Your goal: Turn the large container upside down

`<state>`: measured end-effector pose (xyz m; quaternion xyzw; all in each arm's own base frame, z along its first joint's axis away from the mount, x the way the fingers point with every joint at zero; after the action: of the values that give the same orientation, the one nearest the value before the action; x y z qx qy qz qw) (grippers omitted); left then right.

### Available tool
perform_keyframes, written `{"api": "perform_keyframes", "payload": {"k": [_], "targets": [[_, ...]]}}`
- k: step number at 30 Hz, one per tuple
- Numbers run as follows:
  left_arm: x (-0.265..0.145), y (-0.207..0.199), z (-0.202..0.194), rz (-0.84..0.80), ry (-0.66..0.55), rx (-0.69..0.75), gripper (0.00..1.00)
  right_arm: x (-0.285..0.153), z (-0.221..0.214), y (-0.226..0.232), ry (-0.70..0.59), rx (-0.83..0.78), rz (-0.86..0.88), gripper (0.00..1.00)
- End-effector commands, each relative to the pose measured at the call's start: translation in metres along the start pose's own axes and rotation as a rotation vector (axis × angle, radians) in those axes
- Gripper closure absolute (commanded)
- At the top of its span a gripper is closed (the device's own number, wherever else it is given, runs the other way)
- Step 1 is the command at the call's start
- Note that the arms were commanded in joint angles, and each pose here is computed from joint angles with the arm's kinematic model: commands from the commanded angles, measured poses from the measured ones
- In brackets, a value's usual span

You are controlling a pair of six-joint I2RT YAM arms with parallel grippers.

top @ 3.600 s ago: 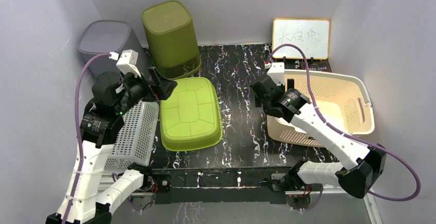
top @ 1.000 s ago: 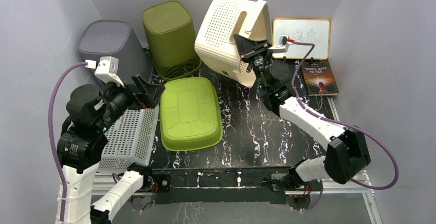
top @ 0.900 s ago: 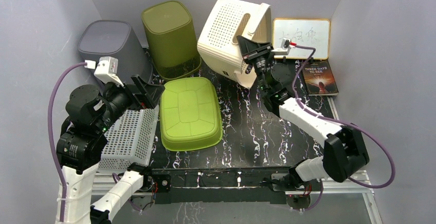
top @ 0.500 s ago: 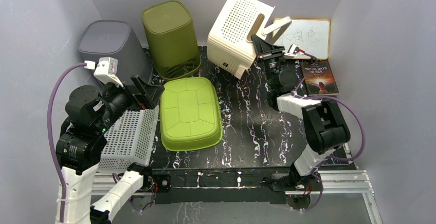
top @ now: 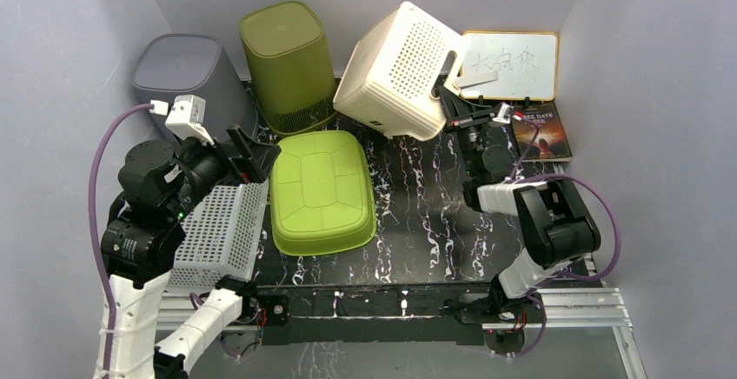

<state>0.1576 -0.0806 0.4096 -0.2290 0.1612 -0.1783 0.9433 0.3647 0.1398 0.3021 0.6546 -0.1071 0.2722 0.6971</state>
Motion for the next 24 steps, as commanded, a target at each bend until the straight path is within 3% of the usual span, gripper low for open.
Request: {"api": "perform_keyframes", "payload": {"k": [1, 14, 21, 24], "targets": [[0.008, 0.002, -0.006, -0.011, 0.021, 0.008, 0.02, -0.044, 0.006, 0.019, 0.042, -0.067, 0.165, 0.96], [0.023, 0.010, -0.022, -0.010, 0.061, -0.015, 0.02, -0.106, 0.009, -0.043, 0.144, -0.111, -0.105, 0.68], [0.028, 0.011, -0.026, -0.018, 0.075, -0.026, 0.02, -0.120, 0.016, -0.052, 0.135, -0.146, -0.177, 0.66], [0.030, 0.012, -0.028, -0.019, 0.078, -0.030, 0.02, -0.122, 0.019, -0.058, 0.142, -0.176, -0.219, 0.59]]}}
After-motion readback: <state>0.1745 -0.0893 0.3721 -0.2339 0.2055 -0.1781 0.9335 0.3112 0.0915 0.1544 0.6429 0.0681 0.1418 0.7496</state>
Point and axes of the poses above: each gripper's point midway between its finger pads, its own x axis out along the fingers, its own y axis along the line the jaws close on, z = x × y, the point moved 5 cm from there along -x, back along the fingers, and after that the axes turned 6 degrees about -x, right-handed, at the moved point
